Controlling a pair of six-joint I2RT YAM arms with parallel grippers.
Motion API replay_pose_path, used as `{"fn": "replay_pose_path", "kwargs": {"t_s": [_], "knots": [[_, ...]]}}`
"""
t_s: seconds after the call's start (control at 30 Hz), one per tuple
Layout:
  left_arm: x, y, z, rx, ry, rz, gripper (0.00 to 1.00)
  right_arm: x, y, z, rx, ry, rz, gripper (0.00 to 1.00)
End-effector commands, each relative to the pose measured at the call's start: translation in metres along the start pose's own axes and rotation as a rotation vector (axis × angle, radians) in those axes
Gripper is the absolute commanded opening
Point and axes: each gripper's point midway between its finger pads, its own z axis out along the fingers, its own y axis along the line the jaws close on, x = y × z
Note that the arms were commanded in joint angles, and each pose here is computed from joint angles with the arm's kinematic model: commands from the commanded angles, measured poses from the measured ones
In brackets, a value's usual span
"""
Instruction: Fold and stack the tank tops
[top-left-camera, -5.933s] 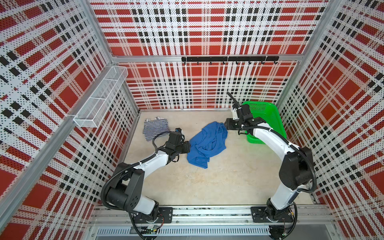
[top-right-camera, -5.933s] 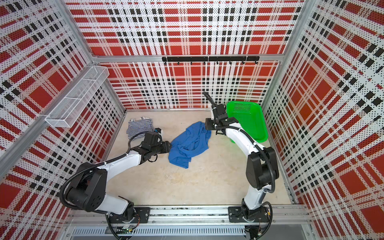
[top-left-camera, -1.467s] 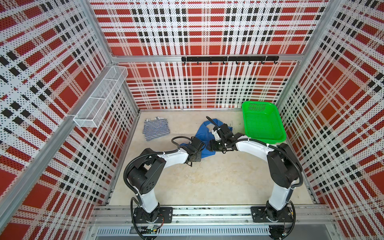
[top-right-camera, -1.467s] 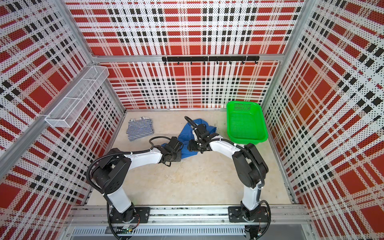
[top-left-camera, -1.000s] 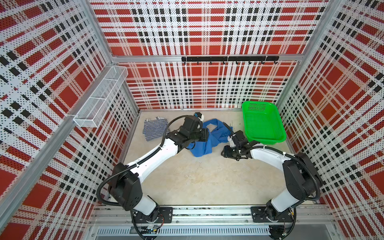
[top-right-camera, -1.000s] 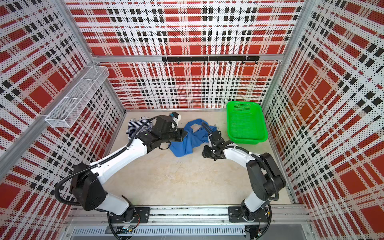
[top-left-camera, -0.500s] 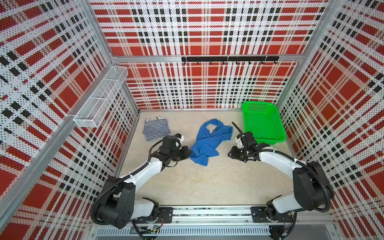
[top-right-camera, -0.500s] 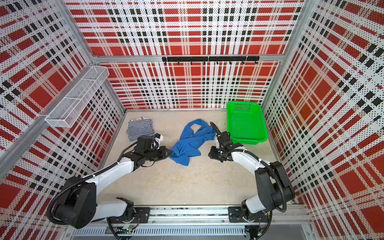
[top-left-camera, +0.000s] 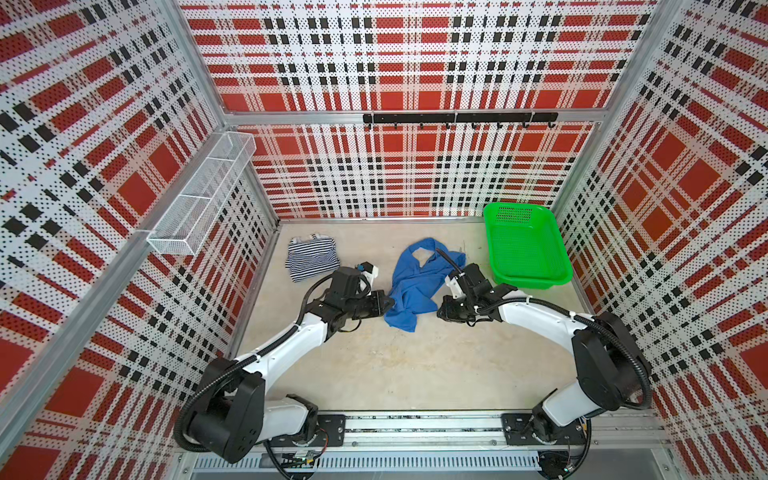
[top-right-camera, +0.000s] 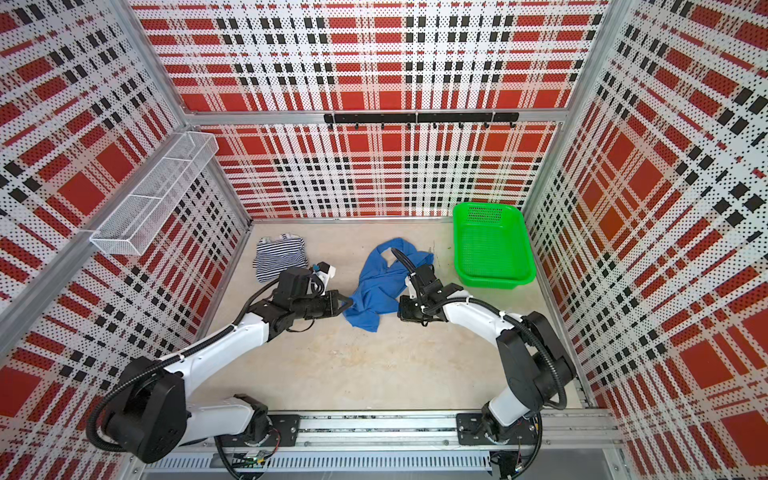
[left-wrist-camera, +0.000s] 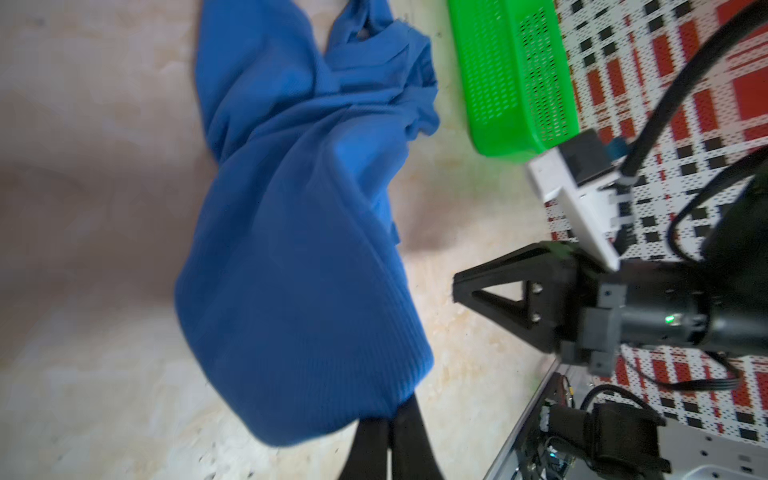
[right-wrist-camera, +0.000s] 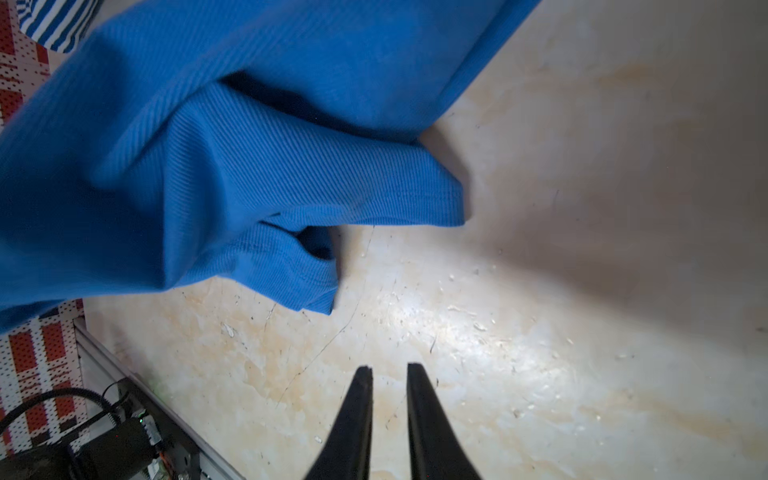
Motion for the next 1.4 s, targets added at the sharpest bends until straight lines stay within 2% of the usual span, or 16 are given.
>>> {"fn": "replay_pose_path", "kwargs": {"t_s": [0.0,0.07,0.2,0.33,0.47,0.53,0.57,0.63,0.67,0.8,0.87,0.97,1.03,1.1,1.27,1.37], "knots": [[-0.027,-0.046,0.0,0.15,-0.03,0.083,0.0,-0.012,-0.011,-0.01,0.044,-0.057,0.023,0.18],[-0.031,-0.051,-0.005,0.176,-0.033,0.091,0.0,-0.016,-0.014,-0.013,0.032,-0.081,0.04,0.21],[-0.035,-0.03,-0.02,0.116,-0.065,0.066,0.0,-0.031,0.003,-0.004,-0.004,-0.118,0.005,0.39],[-0.029,-0.012,-0.031,0.074,-0.065,0.05,0.0,-0.044,0.013,0.035,-0.025,-0.103,-0.026,0.54],[-0.026,-0.009,-0.035,0.075,-0.069,0.047,0.0,-0.051,0.01,0.072,-0.035,-0.088,-0.013,0.58],[-0.026,-0.009,-0.035,0.079,-0.066,0.049,0.0,-0.059,0.005,0.084,-0.018,-0.109,0.0,0.54],[-0.026,-0.009,-0.035,0.078,-0.067,0.051,0.0,-0.061,0.004,0.087,-0.013,-0.113,0.003,0.45],[-0.03,-0.006,-0.039,0.062,-0.074,0.052,0.0,-0.067,0.007,0.082,-0.01,-0.118,0.003,0.09],[-0.035,-0.005,-0.042,0.048,-0.086,0.062,0.0,-0.072,0.009,0.072,0.0,-0.137,-0.007,0.0],[-0.066,-0.013,-0.063,0.012,-0.16,0.132,0.0,-0.1,0.015,0.011,0.068,-0.231,-0.072,0.0],[-0.094,-0.017,-0.082,-0.013,-0.23,0.167,0.0,-0.117,0.023,-0.028,0.071,-0.29,-0.116,0.0],[-0.126,-0.041,-0.105,0.005,-0.3,0.247,0.0,-0.138,0.038,-0.093,0.082,-0.394,-0.179,0.0],[-0.14,-0.054,-0.114,0.032,-0.324,0.276,0.0,-0.144,0.042,-0.122,0.103,-0.438,-0.199,0.0],[-0.146,-0.063,-0.114,0.064,-0.318,0.283,0.0,-0.138,0.04,-0.121,0.105,-0.416,-0.201,0.0],[-0.135,-0.067,-0.086,0.087,-0.249,0.269,0.0,-0.091,0.037,-0.059,0.016,-0.269,-0.151,0.0],[-0.126,-0.084,-0.065,0.14,-0.206,0.256,0.0,-0.083,0.029,-0.051,-0.02,-0.281,-0.088,0.0]]}}
